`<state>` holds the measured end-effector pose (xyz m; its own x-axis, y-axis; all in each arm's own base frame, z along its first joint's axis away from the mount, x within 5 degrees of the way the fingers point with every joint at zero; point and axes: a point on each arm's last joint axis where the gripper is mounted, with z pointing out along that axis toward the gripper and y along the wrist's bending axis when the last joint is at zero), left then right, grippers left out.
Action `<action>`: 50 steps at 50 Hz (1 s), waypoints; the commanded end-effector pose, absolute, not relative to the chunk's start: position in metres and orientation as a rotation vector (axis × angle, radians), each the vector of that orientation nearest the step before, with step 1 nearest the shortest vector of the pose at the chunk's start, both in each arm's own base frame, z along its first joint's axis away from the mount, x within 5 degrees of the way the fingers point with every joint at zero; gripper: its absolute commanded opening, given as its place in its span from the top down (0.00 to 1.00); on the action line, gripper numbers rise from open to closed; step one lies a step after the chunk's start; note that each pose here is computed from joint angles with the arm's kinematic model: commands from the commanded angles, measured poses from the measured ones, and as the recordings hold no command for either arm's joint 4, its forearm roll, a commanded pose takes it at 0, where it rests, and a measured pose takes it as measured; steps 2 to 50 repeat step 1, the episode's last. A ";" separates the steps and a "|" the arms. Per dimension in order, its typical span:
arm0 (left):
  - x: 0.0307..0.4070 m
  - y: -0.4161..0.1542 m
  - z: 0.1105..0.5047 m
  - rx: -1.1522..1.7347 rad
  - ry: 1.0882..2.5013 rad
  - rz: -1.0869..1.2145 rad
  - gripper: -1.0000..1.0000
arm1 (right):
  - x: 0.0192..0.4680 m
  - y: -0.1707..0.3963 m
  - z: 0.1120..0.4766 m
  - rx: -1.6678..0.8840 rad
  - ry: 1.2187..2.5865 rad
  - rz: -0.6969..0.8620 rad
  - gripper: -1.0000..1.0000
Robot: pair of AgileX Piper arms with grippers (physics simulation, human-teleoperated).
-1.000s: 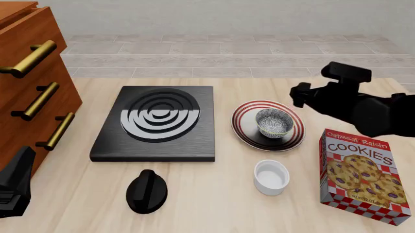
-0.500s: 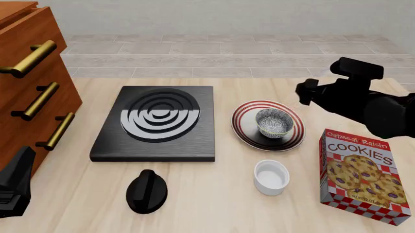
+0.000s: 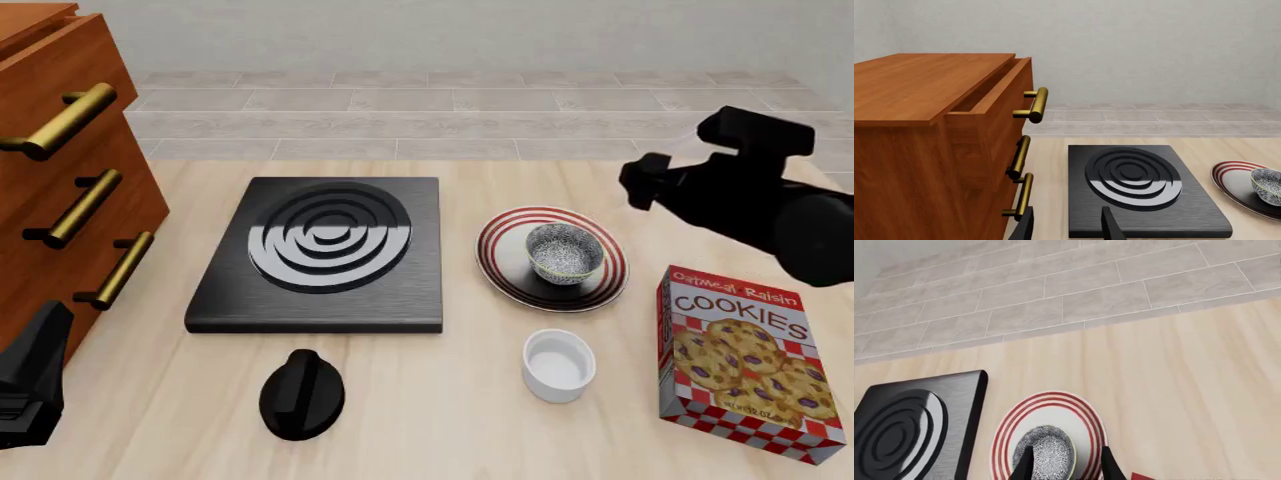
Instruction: Pick the akita bowl next to the ramekin and place it on the plate.
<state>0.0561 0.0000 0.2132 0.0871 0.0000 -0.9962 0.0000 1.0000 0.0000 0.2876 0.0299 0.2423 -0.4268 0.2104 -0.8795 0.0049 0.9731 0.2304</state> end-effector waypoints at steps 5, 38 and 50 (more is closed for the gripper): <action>0.056 0.000 0.213 0.000 1.484 0.000 0.00 | 0.280 0.028 0.251 0.154 1.990 0.226 0.00; 0.056 0.000 0.213 0.000 1.484 0.000 0.00 | 0.280 0.028 0.251 0.154 1.990 0.226 0.00; 0.056 0.000 0.213 0.000 1.484 0.000 0.00 | 0.280 0.028 0.251 0.154 1.990 0.226 0.00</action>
